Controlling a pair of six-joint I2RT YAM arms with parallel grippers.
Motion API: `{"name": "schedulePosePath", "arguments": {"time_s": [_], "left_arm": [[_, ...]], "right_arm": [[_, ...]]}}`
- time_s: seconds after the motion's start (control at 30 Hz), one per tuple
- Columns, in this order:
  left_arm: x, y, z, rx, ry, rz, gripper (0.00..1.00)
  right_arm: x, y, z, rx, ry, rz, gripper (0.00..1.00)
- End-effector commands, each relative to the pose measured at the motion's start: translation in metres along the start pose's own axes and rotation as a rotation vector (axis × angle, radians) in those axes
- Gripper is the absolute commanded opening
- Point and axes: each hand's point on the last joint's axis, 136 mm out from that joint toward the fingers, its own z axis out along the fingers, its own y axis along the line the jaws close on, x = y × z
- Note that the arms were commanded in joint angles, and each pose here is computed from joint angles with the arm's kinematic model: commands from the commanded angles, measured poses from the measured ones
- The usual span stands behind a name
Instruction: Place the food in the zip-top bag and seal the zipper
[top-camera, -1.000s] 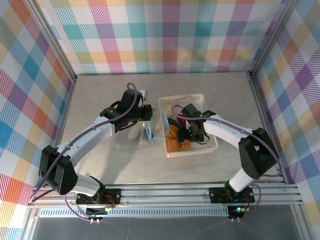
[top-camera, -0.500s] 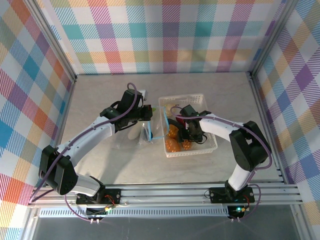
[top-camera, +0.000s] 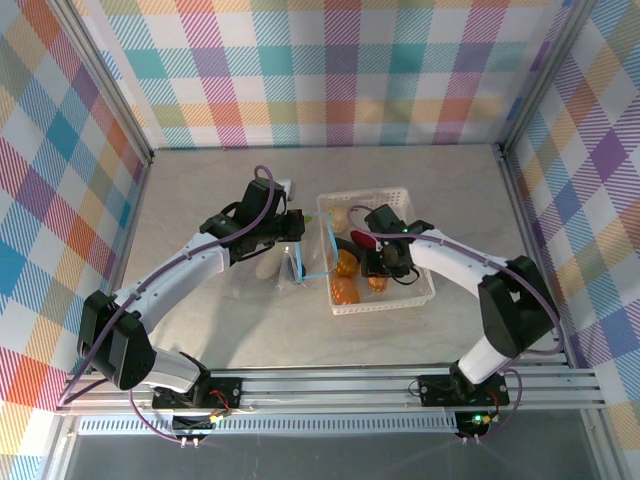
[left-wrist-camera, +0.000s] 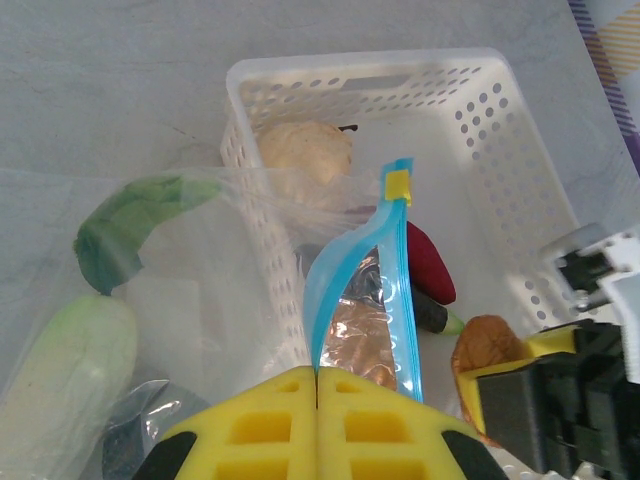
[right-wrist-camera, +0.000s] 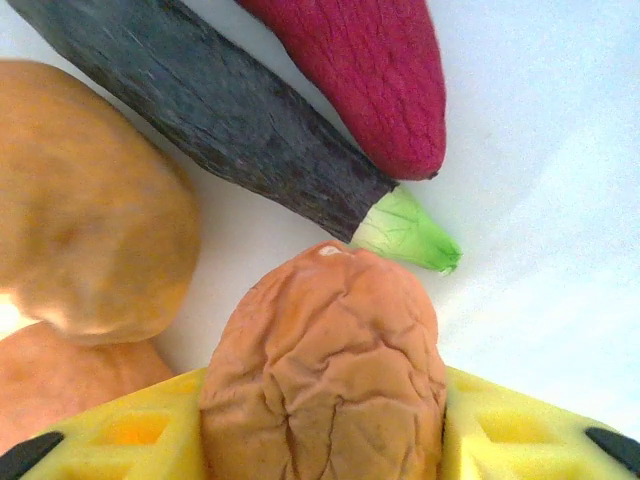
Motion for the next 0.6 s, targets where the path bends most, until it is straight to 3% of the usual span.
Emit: {"name": "schedulePosePath", "arguments": {"time_s": [0.0, 0.33, 0.57], "left_arm": [[-0.008, 0.001, -0.003, -0.003, -0.001, 0.007, 0.01], [-0.013, -0.001, 0.001, -0.003, -0.002, 0.007, 0.01], [-0.012, -0.002, 0.004, 0.000, 0.011, 0.006, 0.01]], "right_arm": [[-0.006, -0.004, -0.024, -0.003, -0.054, 0.016, 0.44], [-0.036, 0.044, -0.097, -0.253, -0.213, -0.003, 0.43], [-0.042, 0.073, -0.117, -0.360, -0.250, -0.031, 0.43]]}}
